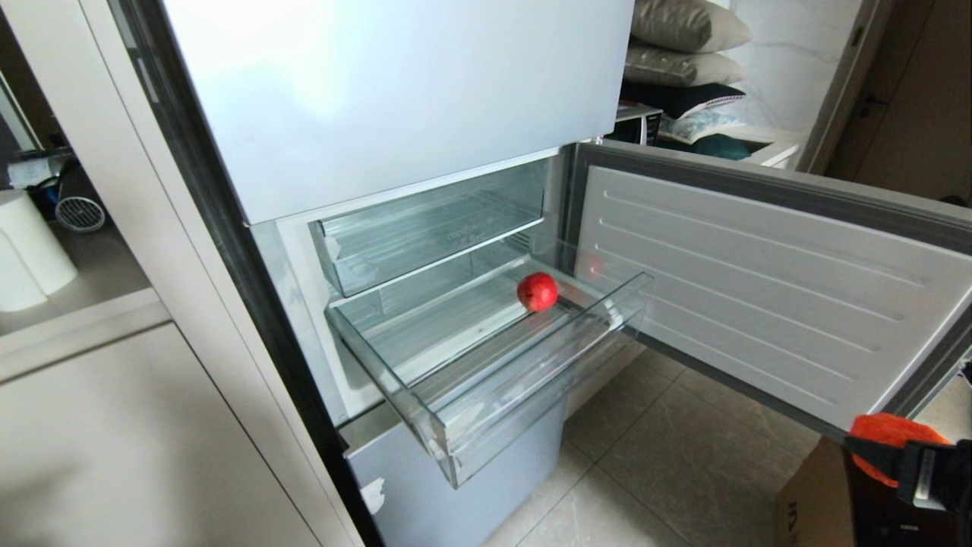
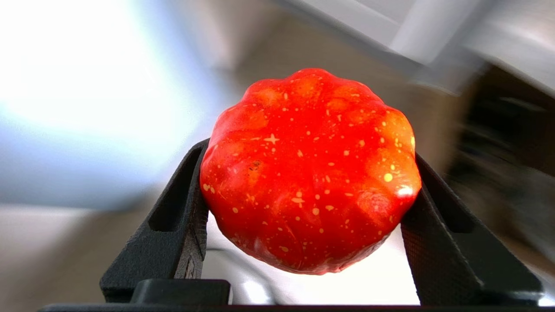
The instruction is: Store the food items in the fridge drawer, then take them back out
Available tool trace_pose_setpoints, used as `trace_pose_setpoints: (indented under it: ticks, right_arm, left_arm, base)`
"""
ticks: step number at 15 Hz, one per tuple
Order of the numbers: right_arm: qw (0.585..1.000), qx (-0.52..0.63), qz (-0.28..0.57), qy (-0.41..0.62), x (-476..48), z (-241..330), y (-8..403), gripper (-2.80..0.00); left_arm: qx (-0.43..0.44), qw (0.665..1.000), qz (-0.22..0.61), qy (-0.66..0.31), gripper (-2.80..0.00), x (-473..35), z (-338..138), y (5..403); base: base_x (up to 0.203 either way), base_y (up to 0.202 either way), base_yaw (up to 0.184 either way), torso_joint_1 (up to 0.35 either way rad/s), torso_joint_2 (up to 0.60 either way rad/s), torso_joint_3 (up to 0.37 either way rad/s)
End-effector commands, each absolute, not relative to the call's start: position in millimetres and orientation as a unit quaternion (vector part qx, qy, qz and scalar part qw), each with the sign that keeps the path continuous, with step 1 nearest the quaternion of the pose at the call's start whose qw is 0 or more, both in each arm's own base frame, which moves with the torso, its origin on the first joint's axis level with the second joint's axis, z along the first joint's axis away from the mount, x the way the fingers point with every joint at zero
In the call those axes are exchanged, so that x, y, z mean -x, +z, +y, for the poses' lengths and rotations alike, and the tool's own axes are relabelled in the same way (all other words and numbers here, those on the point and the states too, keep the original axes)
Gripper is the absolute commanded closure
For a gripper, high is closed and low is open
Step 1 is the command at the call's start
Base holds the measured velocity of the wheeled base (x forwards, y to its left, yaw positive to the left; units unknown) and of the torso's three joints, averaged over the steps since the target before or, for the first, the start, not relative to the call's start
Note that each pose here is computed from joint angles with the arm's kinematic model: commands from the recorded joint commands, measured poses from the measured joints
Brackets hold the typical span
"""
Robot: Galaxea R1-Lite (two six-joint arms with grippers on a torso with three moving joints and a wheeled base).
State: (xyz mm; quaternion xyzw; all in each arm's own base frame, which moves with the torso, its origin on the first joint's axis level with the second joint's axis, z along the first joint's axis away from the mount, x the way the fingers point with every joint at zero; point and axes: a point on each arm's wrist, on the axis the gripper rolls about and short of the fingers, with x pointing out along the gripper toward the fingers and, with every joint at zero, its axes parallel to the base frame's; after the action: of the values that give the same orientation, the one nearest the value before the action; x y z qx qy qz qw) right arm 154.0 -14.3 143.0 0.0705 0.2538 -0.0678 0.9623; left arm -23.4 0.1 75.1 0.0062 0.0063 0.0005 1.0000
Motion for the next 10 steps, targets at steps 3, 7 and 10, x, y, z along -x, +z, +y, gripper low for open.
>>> trace_pose_setpoints:
  ticks: [3, 7, 10]
  right_arm:
    - [0.969, -0.104, 0.223, 0.036, -224, 39, 163, 0.00]
    - [0.976, -0.110, 0.169, 0.085, -305, 81, 161, 0.00]
    - [0.976, -0.115, 0.104, 0.150, -352, 112, 176, 0.00]
  left_arm:
    - [-0.006, 1.000, 0.006, 0.001, 0.00, 23, 0, 75]
    - [-0.006, 1.000, 0.007, 0.001, 0.00, 23, 0, 75]
    - [-0.006, 1.000, 0.007, 0.001, 0.00, 23, 0, 75]
  base:
    - [0.000, 0.000, 0.000, 0.000, 0.00, 0.000]
    - [0.000, 0.000, 0.000, 0.000, 0.00, 0.000]
    - [0.000, 0.000, 0.000, 0.000, 0.00, 0.000]
